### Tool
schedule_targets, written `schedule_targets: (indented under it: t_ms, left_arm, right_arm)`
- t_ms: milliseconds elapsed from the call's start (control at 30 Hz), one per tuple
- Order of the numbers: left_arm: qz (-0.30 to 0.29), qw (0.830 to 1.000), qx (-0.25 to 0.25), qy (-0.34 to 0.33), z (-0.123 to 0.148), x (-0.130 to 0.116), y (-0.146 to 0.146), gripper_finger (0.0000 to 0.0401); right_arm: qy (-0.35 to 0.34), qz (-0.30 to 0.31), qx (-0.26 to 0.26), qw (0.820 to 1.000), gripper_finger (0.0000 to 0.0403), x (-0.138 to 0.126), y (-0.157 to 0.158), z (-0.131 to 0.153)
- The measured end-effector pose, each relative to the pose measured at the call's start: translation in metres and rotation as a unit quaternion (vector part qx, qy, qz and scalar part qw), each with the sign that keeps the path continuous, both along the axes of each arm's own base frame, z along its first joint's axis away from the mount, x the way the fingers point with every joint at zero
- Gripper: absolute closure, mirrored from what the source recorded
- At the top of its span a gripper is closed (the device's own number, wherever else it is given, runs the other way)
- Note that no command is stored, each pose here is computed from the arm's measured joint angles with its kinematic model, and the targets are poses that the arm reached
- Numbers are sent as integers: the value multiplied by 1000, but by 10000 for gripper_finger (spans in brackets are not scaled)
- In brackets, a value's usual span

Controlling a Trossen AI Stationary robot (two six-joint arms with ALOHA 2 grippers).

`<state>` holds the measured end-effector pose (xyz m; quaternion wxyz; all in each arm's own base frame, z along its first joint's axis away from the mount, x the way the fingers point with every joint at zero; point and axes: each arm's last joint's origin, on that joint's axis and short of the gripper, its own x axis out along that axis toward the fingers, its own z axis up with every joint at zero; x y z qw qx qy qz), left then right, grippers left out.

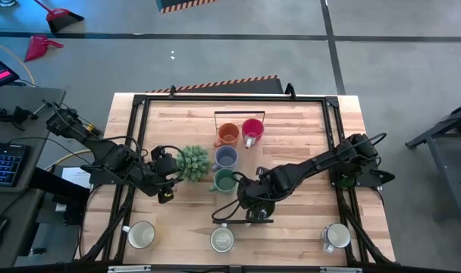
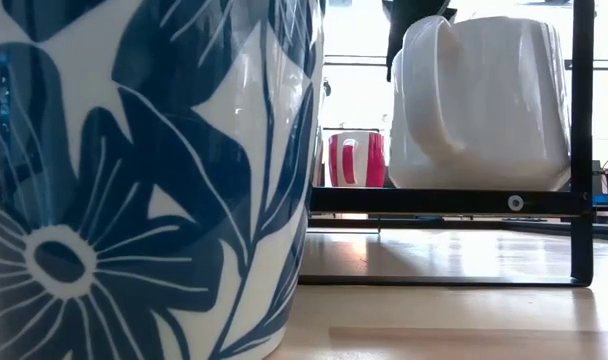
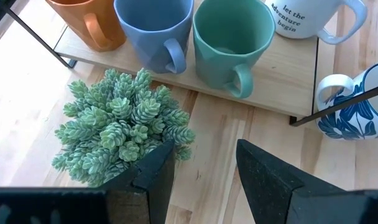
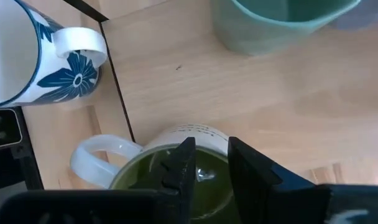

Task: Place coffee mugs
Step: Adjust the mugs on the shelf

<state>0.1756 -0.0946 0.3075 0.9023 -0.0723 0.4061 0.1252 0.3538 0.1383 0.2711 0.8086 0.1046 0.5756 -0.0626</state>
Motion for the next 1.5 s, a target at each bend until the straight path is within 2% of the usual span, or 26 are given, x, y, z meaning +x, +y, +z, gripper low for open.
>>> schedule_targets:
  t_ms: [267,400,533,633,833,933,1133,1333,1500]
  left_arm:
    - [0,1000,0,0,0,0,0,240]
    - [0,1000,0,0,0,0,0,240]
    - [0,1000,0,0,0,0,0,240]
    - [0,1000,0,0,0,0,0,240]
    - [-1,1000,2,1,0,0,0,240]
    - [-7,1000,6,2,0,0,0,240]
    - [-7,1000,6,2,0,0,0,240]
    - [-7,1000,6,2,0,0,0,240]
    - [-7,1000,6,2,0,0,0,240]
  right_arm:
    - [-46,7,6,999,323,11,-3,5]
    - [-61,15,-6,998,323,13,-7,23]
    - [-34,17,-45,998,323,2,-10,49]
    - [14,20,-65,998,323,-12,-7,54]
    - [33,50,-68,996,323,-21,14,37]
    - [39,45,-80,995,323,-24,19,27]
    - [42,9,-113,993,323,-25,16,14]
    - [40,1,-111,993,323,-20,9,9]
    - [33,24,-93,995,323,-15,7,8]
